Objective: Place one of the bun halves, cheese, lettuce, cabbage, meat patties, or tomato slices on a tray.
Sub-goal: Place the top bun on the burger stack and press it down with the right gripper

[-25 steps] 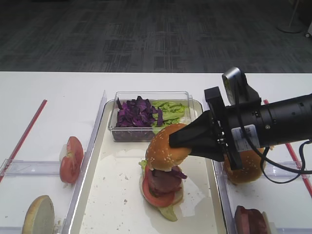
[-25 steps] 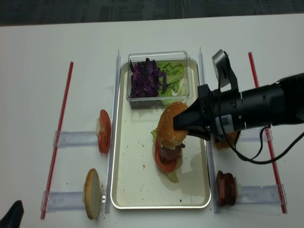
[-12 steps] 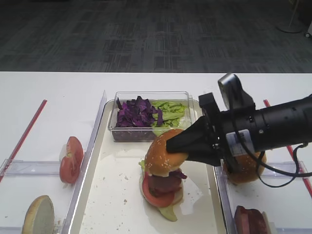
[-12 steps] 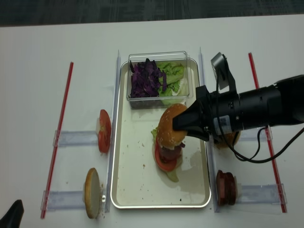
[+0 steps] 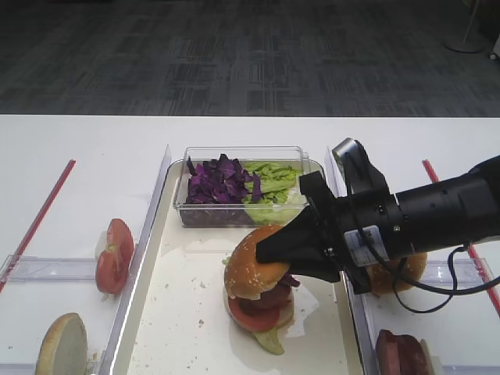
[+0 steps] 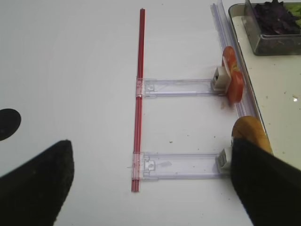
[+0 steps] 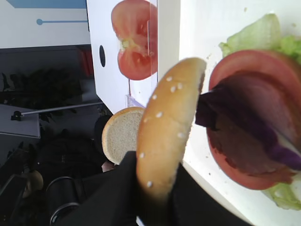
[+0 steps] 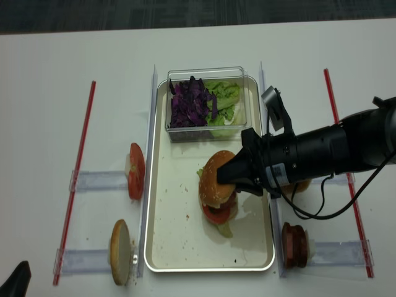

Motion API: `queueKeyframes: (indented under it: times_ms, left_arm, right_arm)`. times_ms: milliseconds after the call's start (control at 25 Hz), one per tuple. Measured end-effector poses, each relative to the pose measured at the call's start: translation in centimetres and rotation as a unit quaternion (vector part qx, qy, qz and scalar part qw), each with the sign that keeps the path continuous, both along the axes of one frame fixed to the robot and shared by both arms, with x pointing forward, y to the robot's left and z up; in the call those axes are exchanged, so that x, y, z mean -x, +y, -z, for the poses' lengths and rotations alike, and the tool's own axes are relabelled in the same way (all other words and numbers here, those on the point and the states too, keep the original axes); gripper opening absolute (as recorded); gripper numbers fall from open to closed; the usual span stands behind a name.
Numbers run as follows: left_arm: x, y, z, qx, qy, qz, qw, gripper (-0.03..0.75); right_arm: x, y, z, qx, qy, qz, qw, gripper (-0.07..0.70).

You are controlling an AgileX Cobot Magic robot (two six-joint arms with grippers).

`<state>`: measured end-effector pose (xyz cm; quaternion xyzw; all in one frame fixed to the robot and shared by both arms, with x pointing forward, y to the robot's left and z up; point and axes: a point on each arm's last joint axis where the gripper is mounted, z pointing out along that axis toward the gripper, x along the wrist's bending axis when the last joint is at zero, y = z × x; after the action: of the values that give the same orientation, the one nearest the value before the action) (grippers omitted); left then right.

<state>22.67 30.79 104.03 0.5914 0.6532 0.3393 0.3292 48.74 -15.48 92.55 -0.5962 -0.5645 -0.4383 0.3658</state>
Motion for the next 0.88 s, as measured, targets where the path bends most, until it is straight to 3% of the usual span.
queueKeyframes:
  times_ms: [360,760,880]
  left_arm:
    - [0.0,0.0,0.0,0.000,0.000,0.000,1.0000,0.618]
    - [0.0,0.0,0.0,0.000,0.000,0.000,1.0000,0.618]
    - [0.0,0.0,0.0,0.000,0.000,0.000,1.0000,0.618]
  right_arm:
    - [-0.2,-0.2,0.5,0.028,-0.002,0.008,0.9996,0.170]
    - [-0.1,-0.1,1.9,0.028,0.024,0.002,0.9993,0.171]
    - [-0.1,-0.1,1.9,0.023,0.026,0.001,0.9994,0.206]
